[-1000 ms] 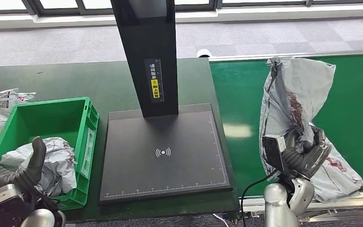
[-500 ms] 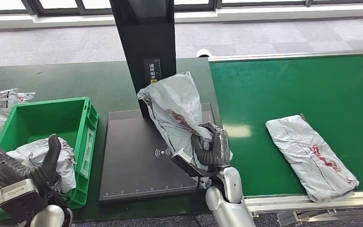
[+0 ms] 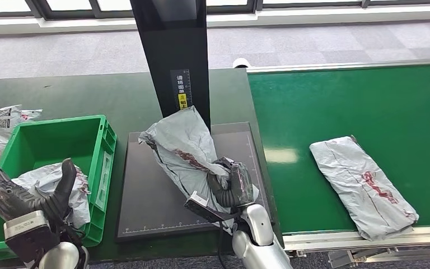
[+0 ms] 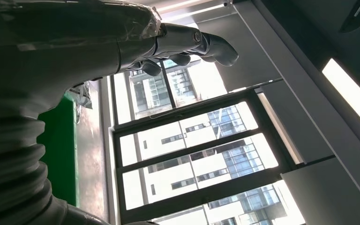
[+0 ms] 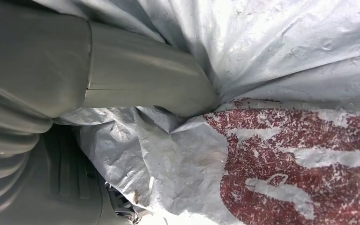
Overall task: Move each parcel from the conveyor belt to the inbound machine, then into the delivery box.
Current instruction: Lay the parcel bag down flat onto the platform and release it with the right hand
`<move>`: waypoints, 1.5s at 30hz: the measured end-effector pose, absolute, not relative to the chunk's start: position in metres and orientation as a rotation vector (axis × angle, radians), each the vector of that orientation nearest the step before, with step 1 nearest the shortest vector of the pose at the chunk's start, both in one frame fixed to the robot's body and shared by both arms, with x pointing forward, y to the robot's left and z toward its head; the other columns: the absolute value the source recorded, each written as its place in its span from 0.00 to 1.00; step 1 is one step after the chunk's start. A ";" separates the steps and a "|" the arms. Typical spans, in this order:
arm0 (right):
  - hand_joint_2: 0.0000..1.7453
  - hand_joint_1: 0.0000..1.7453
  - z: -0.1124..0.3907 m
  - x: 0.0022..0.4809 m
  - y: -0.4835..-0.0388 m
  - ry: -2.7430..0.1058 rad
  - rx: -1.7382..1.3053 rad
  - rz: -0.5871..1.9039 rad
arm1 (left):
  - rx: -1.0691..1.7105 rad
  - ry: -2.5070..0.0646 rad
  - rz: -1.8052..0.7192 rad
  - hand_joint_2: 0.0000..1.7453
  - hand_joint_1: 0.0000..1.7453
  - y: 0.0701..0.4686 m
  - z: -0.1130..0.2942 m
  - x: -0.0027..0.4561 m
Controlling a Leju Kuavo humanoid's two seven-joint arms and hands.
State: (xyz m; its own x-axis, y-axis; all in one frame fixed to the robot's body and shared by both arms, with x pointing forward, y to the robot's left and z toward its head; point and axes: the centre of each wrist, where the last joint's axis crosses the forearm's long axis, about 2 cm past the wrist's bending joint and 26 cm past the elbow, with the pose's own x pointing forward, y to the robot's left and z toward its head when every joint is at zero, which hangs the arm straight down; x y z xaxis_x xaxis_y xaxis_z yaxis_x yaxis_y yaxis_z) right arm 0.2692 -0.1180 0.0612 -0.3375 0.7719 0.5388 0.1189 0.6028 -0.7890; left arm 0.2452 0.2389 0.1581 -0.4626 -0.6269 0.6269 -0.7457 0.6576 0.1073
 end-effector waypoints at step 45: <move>0.00 0.00 0.149 0.271 -0.195 -2.283 -0.912 -0.027 | 1.038 -2.197 0.137 1.00 0.00 0.230 0.144 0.250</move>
State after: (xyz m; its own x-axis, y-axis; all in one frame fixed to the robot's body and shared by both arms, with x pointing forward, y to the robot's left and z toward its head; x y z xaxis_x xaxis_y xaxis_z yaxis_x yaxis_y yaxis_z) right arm 0.2708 -0.1950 0.1494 -0.5317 0.6047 0.5930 0.6183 0.7556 -0.2161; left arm 0.2504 0.2303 0.1438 -0.4399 -0.6411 0.6289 -0.7142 0.6743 0.1878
